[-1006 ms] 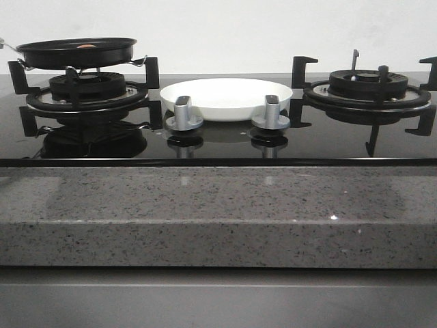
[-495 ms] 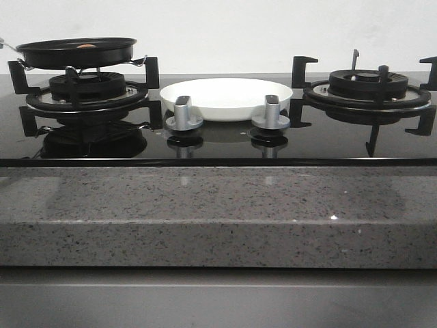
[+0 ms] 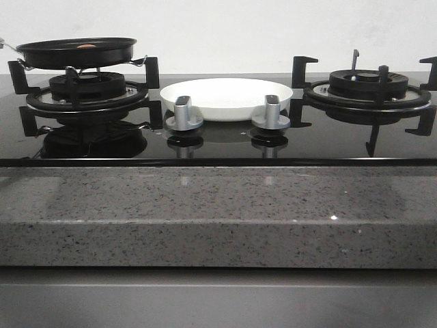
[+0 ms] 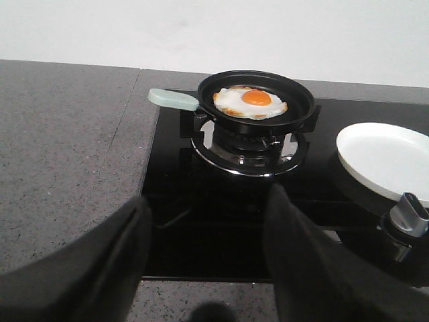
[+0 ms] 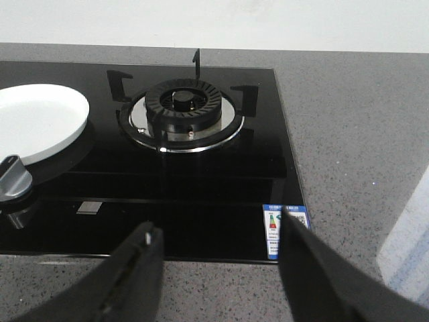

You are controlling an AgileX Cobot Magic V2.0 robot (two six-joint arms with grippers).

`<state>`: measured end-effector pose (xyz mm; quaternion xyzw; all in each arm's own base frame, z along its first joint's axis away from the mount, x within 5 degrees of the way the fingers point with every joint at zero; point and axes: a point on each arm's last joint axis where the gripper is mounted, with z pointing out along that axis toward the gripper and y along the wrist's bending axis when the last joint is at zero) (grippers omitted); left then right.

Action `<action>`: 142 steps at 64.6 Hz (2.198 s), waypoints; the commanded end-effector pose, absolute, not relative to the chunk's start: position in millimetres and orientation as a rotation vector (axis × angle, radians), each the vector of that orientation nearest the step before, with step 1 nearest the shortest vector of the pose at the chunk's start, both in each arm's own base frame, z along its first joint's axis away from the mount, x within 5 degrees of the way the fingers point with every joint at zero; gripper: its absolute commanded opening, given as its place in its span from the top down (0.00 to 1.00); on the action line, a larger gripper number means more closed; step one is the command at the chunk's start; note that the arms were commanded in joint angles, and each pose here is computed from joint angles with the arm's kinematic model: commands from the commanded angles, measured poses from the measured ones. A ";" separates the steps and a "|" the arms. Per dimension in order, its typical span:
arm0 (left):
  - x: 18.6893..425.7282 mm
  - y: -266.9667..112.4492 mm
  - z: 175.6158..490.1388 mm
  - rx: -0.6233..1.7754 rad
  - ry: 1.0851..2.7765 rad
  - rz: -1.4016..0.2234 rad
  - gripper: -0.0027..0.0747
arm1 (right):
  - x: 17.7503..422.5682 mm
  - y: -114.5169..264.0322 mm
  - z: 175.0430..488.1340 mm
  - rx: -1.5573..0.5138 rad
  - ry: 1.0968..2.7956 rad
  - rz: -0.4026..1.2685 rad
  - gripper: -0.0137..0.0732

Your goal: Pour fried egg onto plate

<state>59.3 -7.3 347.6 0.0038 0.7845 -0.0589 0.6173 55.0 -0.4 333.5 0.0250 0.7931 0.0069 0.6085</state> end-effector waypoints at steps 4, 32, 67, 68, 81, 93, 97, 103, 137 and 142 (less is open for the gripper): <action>62.2 -7.5 360.9 -0.009 1.727 -0.153 0.41 | 58.0 -0.4 344.6 0.059 1.781 0.016 0.32; 72.0 -19.9 361.9 0.128 1.752 -0.250 0.41 | 92.5 11.3 359.3 -0.072 1.975 0.132 0.32; 82.0 -36.1 358.5 0.297 1.784 -0.358 0.41 | 211.6 74.6 371.5 -0.413 2.247 0.507 0.32; 82.0 -36.1 358.5 0.297 1.784 -0.358 0.41 | 215.0 76.0 371.5 -0.409 2.254 0.521 0.32; 82.0 -36.1 358.5 0.297 1.784 -0.358 0.41 | 270.0 94.7 369.1 -0.383 2.361 0.662 0.32; 82.0 -36.1 358.5 0.297 1.784 -0.358 0.41 | 324.1 106.8 362.6 -0.352 2.476 0.698 0.32; 82.0 -36.1 358.5 0.297 1.784 -0.358 0.41 | 339.1 106.8 359.7 -0.326 2.502 0.658 0.32; 82.0 -36.1 358.5 0.297 1.784 -0.358 0.41 | 357.9 105.2 358.2 -0.278 2.539 0.572 0.32; 82.0 -36.1 358.5 0.297 1.784 -0.358 0.41 | 426.3 109.3 346.2 -0.192 2.669 0.366 0.32; 82.0 -36.1 358.5 0.297 1.784 -0.358 0.41 | 434.5 109.1 338.9 -0.193 2.698 0.362 0.32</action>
